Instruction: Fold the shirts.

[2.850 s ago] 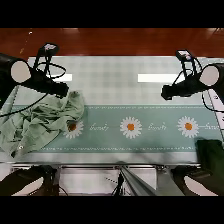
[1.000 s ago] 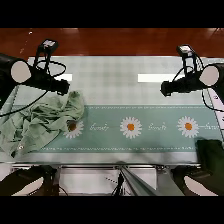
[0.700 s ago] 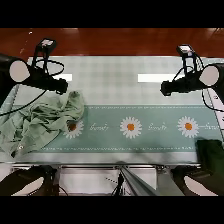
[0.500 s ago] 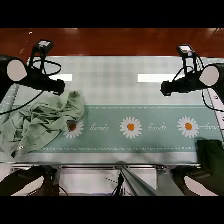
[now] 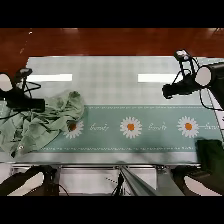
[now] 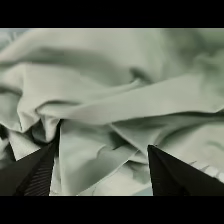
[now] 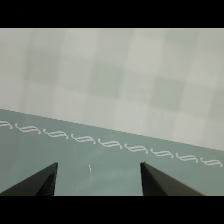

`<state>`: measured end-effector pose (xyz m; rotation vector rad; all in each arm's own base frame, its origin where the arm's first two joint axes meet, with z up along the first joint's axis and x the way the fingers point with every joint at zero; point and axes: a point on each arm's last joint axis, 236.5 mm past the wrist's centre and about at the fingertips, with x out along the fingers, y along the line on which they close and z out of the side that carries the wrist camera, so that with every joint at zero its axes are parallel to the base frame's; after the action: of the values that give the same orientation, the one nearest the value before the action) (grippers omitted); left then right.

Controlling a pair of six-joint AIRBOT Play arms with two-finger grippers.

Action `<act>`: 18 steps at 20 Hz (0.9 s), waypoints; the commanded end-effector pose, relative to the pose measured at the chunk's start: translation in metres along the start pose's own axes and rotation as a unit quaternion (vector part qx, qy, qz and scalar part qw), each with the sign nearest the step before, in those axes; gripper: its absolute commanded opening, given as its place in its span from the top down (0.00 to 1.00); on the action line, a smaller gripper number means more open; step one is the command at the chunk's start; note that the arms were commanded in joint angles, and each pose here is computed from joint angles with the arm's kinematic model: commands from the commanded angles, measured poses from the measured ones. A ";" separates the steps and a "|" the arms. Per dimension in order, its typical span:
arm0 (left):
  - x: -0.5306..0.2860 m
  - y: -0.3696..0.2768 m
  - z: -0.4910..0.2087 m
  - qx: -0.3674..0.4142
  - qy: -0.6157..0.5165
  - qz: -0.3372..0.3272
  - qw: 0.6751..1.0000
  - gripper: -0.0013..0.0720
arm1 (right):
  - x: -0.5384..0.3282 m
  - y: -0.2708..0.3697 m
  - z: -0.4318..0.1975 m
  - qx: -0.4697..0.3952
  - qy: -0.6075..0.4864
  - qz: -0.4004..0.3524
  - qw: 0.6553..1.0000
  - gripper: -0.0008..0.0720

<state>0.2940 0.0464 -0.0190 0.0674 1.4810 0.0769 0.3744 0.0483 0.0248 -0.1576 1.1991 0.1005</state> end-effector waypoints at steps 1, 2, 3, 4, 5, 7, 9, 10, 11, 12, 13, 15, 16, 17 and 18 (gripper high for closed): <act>0.035 0.008 -0.036 -0.030 0.044 -0.030 0.998 0.00 | 0.015 0.000 -0.011 -0.003 0.035 -0.002 0.999 0.16; 0.040 0.009 -0.038 -0.036 0.041 -0.036 0.998 0.00 | 0.020 0.001 -0.014 -0.003 0.044 -0.001 0.999 0.16; 0.043 0.010 -0.037 -0.042 0.036 -0.036 0.998 0.00 | 0.022 0.003 -0.016 -0.001 0.049 0.002 0.999 0.16; 0.044 0.012 -0.034 -0.044 0.029 -0.035 0.998 0.00 | 0.024 0.005 -0.016 0.001 0.050 0.007 0.999 0.16; 0.045 0.012 -0.029 -0.044 0.018 -0.034 0.998 0.00 | 0.024 0.007 -0.015 0.003 0.048 0.011 0.999 0.16; 0.045 0.013 -0.019 -0.047 -0.003 -0.033 0.998 0.00 | 0.024 0.010 -0.014 0.005 0.046 0.016 0.999 0.16; 0.045 0.015 -0.011 -0.047 -0.020 -0.030 0.998 0.00 | 0.024 0.011 -0.014 0.006 0.046 0.018 0.999 0.16; 0.046 0.016 -0.008 -0.047 -0.025 -0.029 0.998 0.00 | 0.024 0.010 -0.014 0.006 0.046 0.018 0.999 0.16; 0.048 0.016 -0.007 -0.047 -0.026 -0.029 0.998 0.00 | 0.024 0.011 -0.014 0.006 0.046 0.018 0.999 0.16; 0.053 0.015 -0.008 -0.046 -0.017 -0.030 0.998 0.00 | 0.024 0.011 -0.014 0.006 0.046 0.018 0.999 0.16; 0.061 0.016 -0.011 -0.044 -0.003 -0.028 0.999 0.00 | 0.024 0.011 -0.014 0.007 0.047 0.019 0.999 0.16; 0.078 0.015 -0.019 -0.041 0.028 -0.029 0.998 0.00 | 0.023 0.013 -0.016 0.008 0.051 0.023 0.998 0.16; 0.087 0.014 -0.022 -0.042 0.043 -0.032 0.998 0.02 | 0.023 0.013 -0.017 0.009 0.053 0.023 0.998 0.16; 0.093 0.012 -0.028 -0.048 0.061 -0.035 0.996 0.27 | 0.023 0.013 -0.017 0.009 0.053 0.023 0.998 0.16; 0.097 0.010 -0.034 -0.048 0.077 -0.037 0.995 0.64 | 0.023 0.013 -0.017 0.009 0.053 0.023 0.998 0.16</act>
<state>0.2793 0.0660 -0.1000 -0.0606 1.5520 0.0903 0.3666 0.0567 -0.0035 -0.1253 1.3026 0.1202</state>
